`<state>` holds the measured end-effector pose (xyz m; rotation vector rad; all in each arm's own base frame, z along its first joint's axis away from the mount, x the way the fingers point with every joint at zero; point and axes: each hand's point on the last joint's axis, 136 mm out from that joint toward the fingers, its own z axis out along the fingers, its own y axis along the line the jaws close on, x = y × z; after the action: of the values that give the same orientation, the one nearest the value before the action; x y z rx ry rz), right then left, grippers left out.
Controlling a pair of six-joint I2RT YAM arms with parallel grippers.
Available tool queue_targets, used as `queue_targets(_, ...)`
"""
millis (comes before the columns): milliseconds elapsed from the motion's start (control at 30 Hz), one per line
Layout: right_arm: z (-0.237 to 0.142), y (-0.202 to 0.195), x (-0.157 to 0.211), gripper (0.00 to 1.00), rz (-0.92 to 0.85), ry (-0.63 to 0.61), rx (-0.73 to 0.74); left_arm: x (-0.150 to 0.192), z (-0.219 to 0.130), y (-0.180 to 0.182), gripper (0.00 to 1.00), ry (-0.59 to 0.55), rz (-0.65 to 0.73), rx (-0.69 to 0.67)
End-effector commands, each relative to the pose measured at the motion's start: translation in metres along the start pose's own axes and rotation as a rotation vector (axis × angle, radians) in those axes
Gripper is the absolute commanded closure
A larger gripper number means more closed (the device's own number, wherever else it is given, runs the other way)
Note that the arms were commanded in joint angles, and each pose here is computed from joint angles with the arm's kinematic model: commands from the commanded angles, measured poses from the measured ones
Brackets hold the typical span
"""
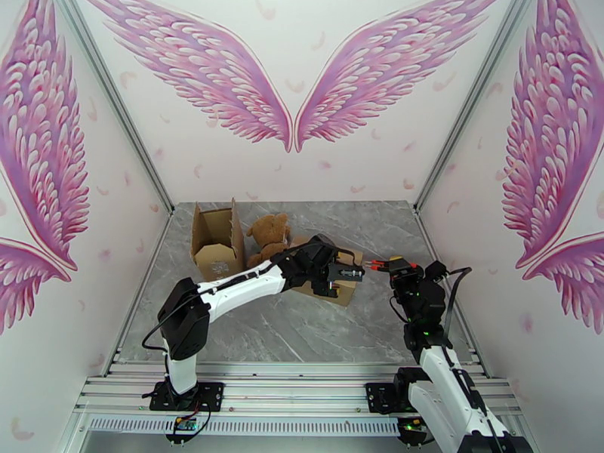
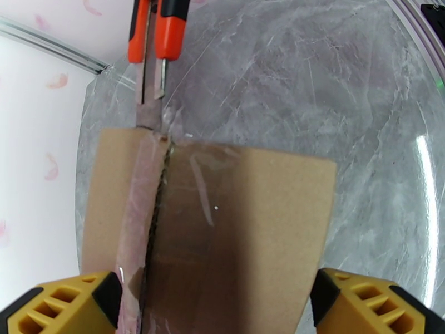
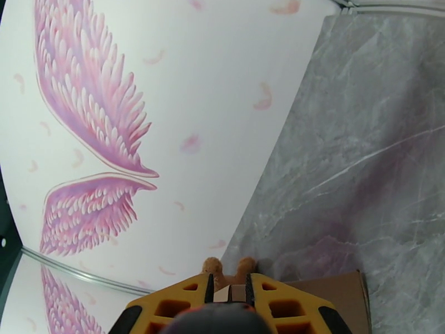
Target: Unpack the express box
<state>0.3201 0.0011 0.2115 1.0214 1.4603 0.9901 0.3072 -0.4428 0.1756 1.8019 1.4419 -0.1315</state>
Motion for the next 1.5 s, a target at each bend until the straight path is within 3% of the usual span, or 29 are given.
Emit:
queue_targets(0,-0.001,-0.008,0.024,1.0,0.058,0.131,0.047,-0.016,-0.001,0.038,0.06,-0.045,-0.04,-0.135)
queue_targets(267,-0.003,-0.005,0.03,1.0,0.071,0.173,0.055,-0.018,-0.002,0.054,0.05,-0.046,-0.07,-0.2)
queue_targets(833,-0.007,-0.003,0.038,1.0,0.026,0.232,0.074,0.001,0.005,0.065,0.07,-0.021,-0.19,-0.183)
queue_targets(1133,0.004,0.001,0.047,1.0,0.044,0.292,0.053,-0.007,0.011,0.053,0.05,-0.032,-0.105,-0.134)
queue_targets(1467,0.003,0.011,0.052,1.0,0.028,0.345,0.033,0.002,0.019,0.058,0.05,-0.016,-0.108,-0.131)
